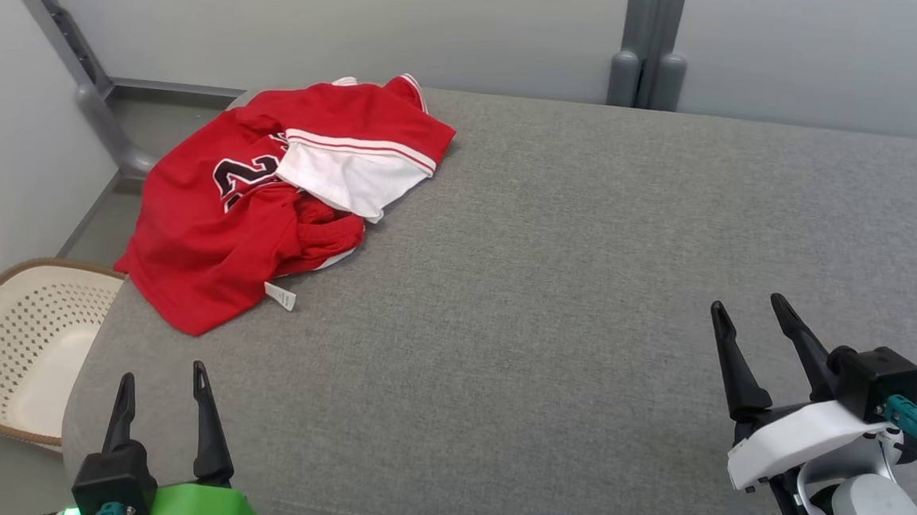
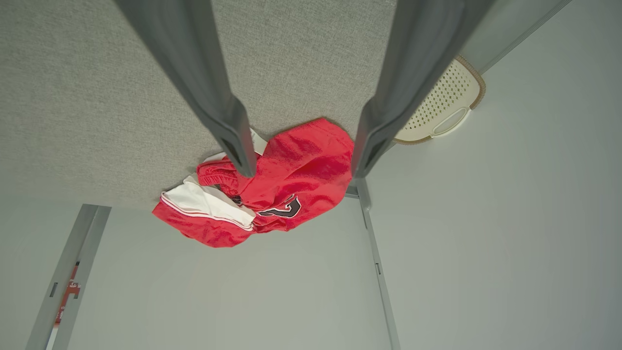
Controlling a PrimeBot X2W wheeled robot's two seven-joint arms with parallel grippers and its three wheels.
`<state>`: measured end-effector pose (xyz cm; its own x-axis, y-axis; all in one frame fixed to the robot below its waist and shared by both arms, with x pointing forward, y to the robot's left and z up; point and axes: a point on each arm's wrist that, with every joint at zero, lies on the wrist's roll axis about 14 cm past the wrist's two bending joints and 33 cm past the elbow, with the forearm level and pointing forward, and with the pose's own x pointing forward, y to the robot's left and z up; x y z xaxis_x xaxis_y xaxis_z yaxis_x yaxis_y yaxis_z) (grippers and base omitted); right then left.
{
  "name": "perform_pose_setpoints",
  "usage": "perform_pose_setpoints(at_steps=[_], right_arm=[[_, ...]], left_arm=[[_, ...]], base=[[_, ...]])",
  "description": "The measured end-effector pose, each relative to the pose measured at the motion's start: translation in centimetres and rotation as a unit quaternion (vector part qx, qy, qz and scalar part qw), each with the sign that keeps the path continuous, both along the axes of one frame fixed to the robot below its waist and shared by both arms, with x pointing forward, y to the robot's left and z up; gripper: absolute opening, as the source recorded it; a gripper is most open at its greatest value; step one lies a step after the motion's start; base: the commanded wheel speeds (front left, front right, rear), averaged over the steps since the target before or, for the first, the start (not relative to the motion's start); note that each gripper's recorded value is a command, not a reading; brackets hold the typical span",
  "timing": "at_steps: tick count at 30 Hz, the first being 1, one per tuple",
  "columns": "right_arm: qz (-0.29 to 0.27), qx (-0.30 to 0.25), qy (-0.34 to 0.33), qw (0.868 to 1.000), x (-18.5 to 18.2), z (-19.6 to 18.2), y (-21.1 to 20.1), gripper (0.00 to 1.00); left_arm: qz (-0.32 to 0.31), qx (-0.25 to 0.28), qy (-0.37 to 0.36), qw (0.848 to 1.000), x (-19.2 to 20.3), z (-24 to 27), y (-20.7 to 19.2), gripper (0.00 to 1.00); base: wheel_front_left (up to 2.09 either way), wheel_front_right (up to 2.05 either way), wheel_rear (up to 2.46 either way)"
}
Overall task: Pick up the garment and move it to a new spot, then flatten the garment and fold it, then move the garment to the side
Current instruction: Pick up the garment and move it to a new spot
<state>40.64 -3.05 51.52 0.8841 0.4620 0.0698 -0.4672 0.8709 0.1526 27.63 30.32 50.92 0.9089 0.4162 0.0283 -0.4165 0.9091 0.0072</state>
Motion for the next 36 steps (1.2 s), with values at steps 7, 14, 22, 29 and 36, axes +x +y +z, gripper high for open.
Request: perform_pose_setpoints(at_steps=[7, 14, 22, 29, 36], right_arm=[[0.028, -0.001, 0.004, 1.0, 0.2, -0.3, 2.0, 1.0], [0.038, -0.002, 0.008, 0.999, 0.2, -0.5, 2.6, 1.0], [0.031, -0.008, 0.01, 0.999, 0.5, -0.8, 1.8, 1.0], [0.011, -0.019, 0.007, 1.0, 2.0, -0.9, -0.2, 1.0], [-0.013, -0.033, 0.003, 0.999, 4.4, -1.2, -2.7, 1.0]], left_arm=[[0.032, 0.001, 0.001, 1.0, -1.8, -0.1, 1.5, 1.0], [0.046, 0.002, 0.002, 0.999, -2.4, -0.3, 2.0, 1.0], [0.041, -0.006, -0.002, 0.999, -1.6, -0.5, 1.6, 1.0], [0.018, -0.008, -0.027, 0.999, 2.2, 0.7, 1.2, 1.0], [-0.018, 0.018, -0.07, 0.997, 8.7, 4.0, 1.0, 1.0]], base=[[0.0, 0.0, 0.0], [0.0, 0.0, 0.0], [0.0, 0.0, 0.0], [0.0, 0.0, 0.0], [0.0, 0.0, 0.0]])
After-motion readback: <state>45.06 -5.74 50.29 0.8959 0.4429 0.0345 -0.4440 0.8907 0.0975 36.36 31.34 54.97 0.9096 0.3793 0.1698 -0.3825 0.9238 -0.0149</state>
